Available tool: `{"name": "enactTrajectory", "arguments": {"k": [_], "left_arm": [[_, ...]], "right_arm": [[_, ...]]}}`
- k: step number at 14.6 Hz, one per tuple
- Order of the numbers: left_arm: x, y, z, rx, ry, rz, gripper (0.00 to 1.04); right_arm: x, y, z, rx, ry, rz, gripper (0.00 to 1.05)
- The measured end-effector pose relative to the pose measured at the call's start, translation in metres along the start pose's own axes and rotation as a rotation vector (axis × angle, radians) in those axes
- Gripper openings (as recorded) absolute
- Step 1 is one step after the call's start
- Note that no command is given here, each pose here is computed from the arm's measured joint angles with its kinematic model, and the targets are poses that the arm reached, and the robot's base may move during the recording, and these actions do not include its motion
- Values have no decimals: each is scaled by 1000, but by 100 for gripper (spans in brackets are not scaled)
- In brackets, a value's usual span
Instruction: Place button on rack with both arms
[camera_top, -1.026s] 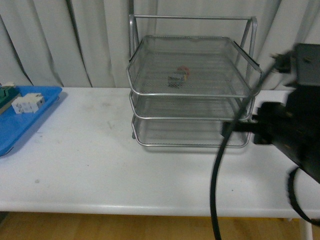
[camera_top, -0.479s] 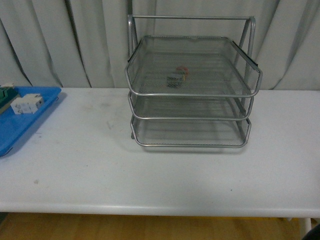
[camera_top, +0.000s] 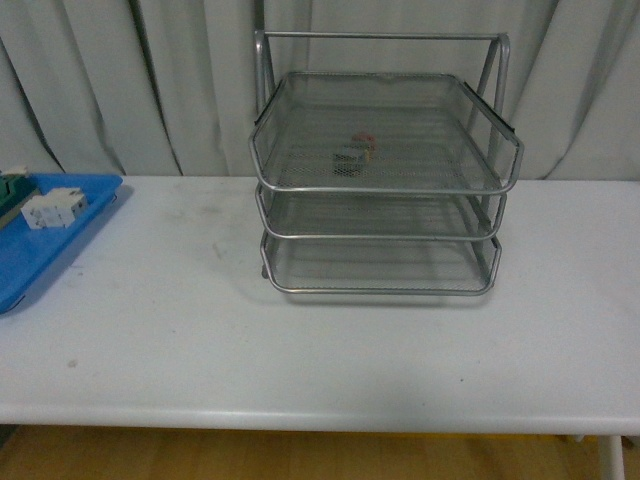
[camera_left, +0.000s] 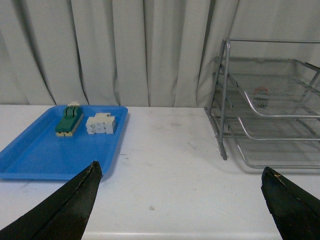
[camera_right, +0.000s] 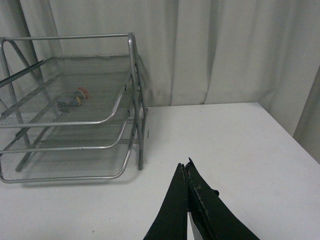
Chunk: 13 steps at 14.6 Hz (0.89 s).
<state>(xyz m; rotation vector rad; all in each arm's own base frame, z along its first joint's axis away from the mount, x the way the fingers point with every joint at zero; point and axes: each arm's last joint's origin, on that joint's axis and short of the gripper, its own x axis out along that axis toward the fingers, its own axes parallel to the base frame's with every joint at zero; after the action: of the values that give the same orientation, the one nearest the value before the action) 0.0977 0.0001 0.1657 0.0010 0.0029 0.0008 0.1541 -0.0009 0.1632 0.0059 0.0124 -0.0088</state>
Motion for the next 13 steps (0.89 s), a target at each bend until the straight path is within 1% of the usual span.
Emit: {"name": "enactTrajectory", "arguments": {"k": [13], "left_arm": [[0, 0, 0, 0, 0, 0, 98]], "right_arm": [[-38, 0, 7, 0, -26, 1, 2]]}}
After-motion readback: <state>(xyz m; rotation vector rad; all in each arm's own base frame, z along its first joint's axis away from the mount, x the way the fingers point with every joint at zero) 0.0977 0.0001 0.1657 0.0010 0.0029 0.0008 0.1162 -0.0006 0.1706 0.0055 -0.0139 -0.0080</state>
